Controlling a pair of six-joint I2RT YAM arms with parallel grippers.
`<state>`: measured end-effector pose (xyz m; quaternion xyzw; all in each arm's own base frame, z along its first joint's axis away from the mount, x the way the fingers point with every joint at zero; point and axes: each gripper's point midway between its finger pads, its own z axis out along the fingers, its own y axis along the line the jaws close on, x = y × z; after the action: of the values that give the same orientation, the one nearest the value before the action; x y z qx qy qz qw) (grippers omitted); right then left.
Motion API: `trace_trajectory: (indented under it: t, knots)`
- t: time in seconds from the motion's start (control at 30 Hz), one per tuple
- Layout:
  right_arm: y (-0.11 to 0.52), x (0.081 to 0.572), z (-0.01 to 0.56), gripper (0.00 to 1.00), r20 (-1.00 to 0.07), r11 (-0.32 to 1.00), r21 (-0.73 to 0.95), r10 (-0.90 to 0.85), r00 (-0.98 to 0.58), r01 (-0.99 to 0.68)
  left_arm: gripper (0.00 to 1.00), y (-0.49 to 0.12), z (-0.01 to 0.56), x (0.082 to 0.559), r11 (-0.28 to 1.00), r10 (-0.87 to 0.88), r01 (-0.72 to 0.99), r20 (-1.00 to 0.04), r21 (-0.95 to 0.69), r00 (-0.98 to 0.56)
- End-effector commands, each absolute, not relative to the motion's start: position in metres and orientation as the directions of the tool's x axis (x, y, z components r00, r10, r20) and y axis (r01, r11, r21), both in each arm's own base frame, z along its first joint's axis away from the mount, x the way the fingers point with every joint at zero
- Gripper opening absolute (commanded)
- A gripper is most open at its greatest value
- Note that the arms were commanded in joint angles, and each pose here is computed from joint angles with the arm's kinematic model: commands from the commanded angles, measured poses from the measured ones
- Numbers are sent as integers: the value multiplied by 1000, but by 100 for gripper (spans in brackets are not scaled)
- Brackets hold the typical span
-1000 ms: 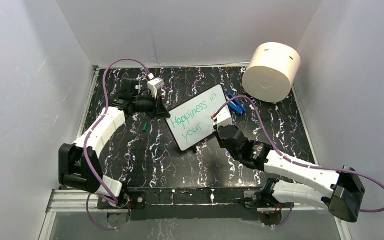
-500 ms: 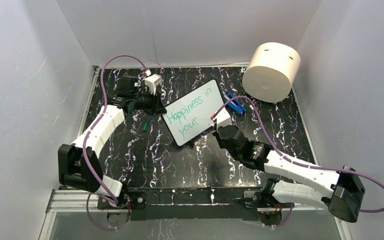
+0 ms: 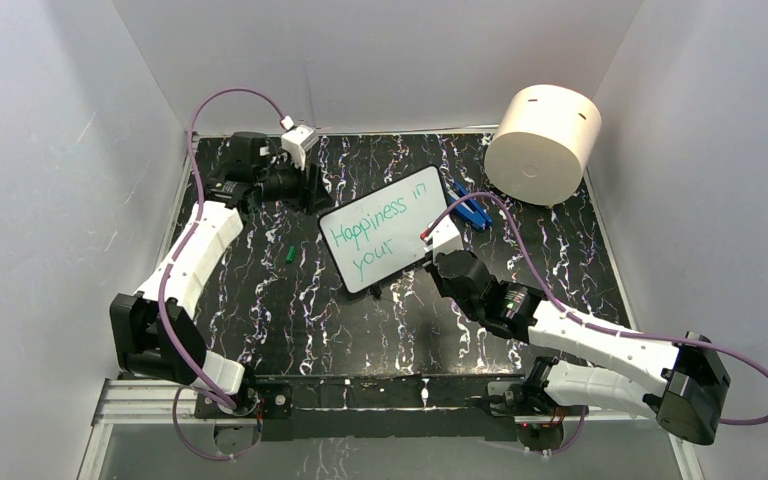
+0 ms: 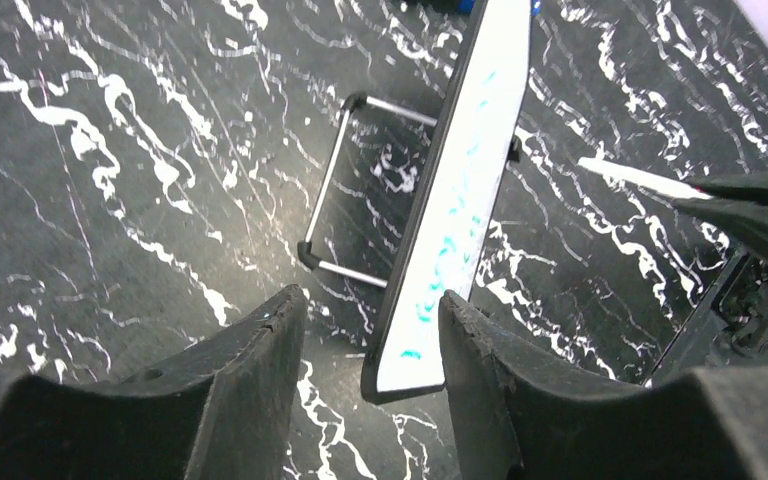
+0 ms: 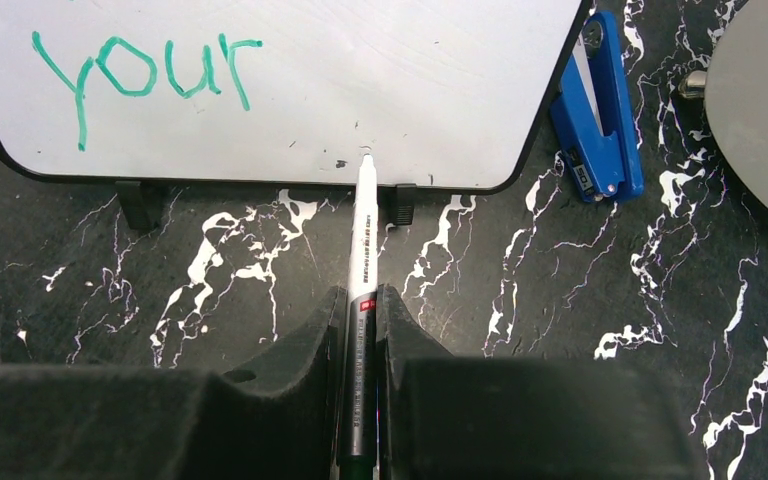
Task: Write a sentence on the whiteboard
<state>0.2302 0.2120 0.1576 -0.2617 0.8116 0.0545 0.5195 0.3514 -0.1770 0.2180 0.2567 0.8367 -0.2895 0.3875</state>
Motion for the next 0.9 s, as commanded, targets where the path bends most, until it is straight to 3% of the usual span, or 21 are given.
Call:
trace_trajectory:
  t: [0.0, 0.67, 0.73, 0.87]
  knots:
    - [216, 240, 180, 0, -910, 874, -170, -317, -268, -456, 50, -192, 254, 354, 641, 186, 710, -839, -292, -512]
    - [222, 246, 188, 0, -915, 864, -187, -327, -239, -467, 52, -272, 216, 393, 507, 314, 786, -774, -353, -550]
    - [223, 246, 187, 0, -914, 863, -186, -327, -239, -470, 47, -277, 210, 390, 485, 333, 793, -760, -370, -558]
    - [224, 246, 186, 0, -913, 859, -189, -332, -238, -476, 22, -279, 204, 378, 443, 367, 806, -741, -392, -562]
